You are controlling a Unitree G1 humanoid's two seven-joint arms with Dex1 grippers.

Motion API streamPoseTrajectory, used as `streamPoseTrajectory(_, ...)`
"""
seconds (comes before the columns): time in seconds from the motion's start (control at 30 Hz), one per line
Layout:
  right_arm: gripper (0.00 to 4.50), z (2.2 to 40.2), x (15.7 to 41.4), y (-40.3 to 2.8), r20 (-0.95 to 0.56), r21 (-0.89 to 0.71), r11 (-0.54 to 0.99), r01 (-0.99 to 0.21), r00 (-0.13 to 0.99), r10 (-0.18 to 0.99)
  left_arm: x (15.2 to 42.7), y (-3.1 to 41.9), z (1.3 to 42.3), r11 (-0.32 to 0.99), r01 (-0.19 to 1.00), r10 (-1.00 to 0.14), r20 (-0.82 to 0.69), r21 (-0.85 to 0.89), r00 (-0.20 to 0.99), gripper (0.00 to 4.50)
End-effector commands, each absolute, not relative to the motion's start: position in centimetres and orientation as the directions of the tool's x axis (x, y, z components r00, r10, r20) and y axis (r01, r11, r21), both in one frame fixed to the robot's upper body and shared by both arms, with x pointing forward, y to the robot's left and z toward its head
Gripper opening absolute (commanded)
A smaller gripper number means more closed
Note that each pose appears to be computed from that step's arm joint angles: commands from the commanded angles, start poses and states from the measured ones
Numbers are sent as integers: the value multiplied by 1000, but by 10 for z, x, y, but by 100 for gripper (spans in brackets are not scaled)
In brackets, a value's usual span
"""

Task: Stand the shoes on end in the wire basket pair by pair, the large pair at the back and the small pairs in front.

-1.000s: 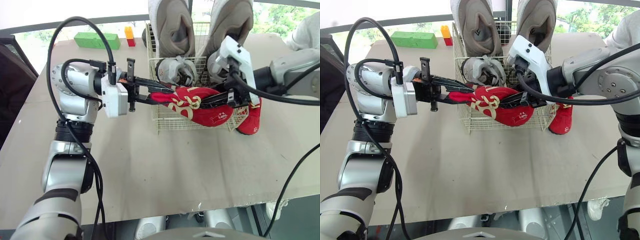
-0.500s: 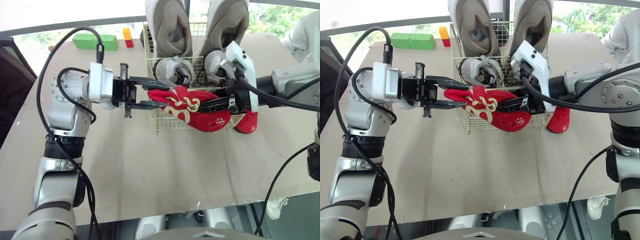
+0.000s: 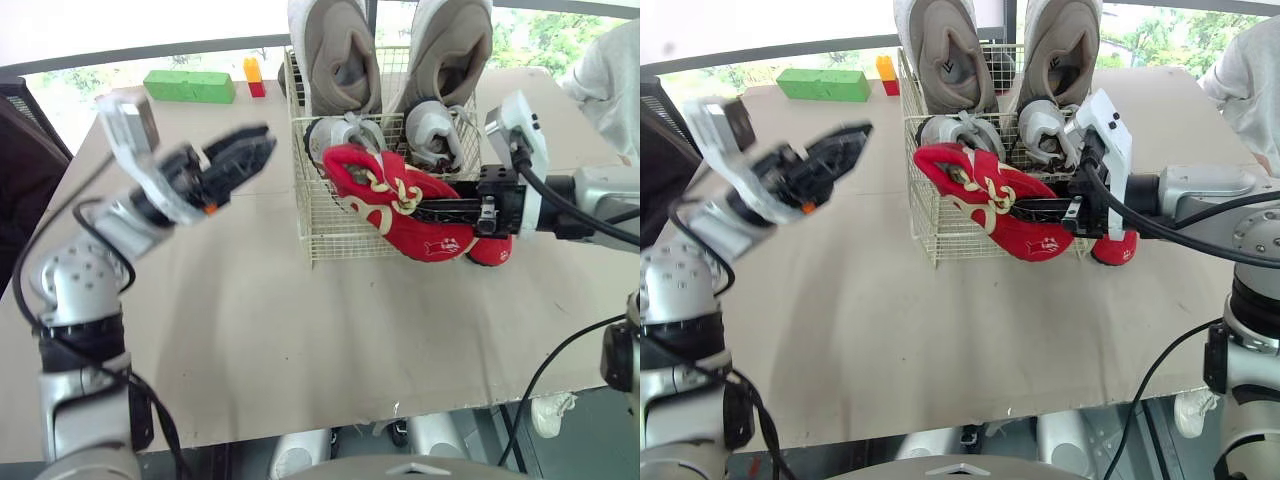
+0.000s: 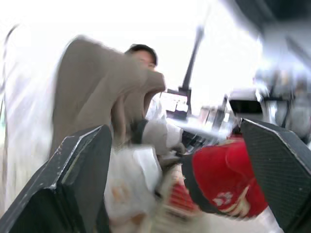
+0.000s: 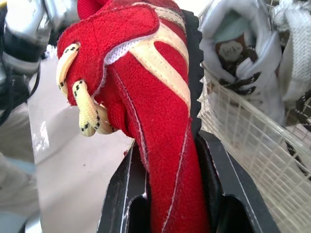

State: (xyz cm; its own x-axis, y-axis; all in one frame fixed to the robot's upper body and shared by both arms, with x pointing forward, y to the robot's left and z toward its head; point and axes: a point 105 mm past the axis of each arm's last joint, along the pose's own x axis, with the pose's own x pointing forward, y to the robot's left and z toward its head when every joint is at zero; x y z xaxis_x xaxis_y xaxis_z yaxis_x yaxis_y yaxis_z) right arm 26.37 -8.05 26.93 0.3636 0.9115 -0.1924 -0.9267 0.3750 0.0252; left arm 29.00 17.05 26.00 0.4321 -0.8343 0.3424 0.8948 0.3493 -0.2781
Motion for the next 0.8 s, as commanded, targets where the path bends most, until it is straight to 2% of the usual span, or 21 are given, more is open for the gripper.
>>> streamPoseTrajectory(0.03,37,298,263,-78,-9,-25,407,-913,408,913,265,144,260,237,898,-848,372,-371,378,450)
streamPoseTrajectory(0.17,37,297,262,-62,48,-16,389,-921,388,921,259,117,246,170,877,-849,385,-449,362,450)
streamPoseTrajectory(0.33,37,290,257,-48,77,17,355,-935,356,931,267,102,255,129,873,-825,438,-470,358,450)
streamPoseTrajectory(0.4,37,289,253,-45,92,28,338,-941,339,936,268,101,253,135,876,-837,421,-462,351,396)
streamPoseTrajectory(0.5,37,288,249,-42,101,38,324,-945,326,940,272,101,254,132,875,-837,421,-465,350,278)
streamPoseTrajectory(0.6,36,285,248,-41,105,46,323,-945,326,939,275,100,255,127,879,-840,421,-460,342,119)
streamPoseTrajectory(0.67,36,285,246,-41,115,51,320,-946,324,939,276,100,256,132,885,-843,420,-446,337,52)
streamPoseTrajectory(0.7,36,285,246,-41,124,56,319,-946,324,938,277,101,257,137,889,-844,419,-436,336,44)
streamPoseTrajectory(0.8,185,285,241,-43,149,39,326,-945,328,933,278,110,267,183,920,-849,417,-345,325,42)
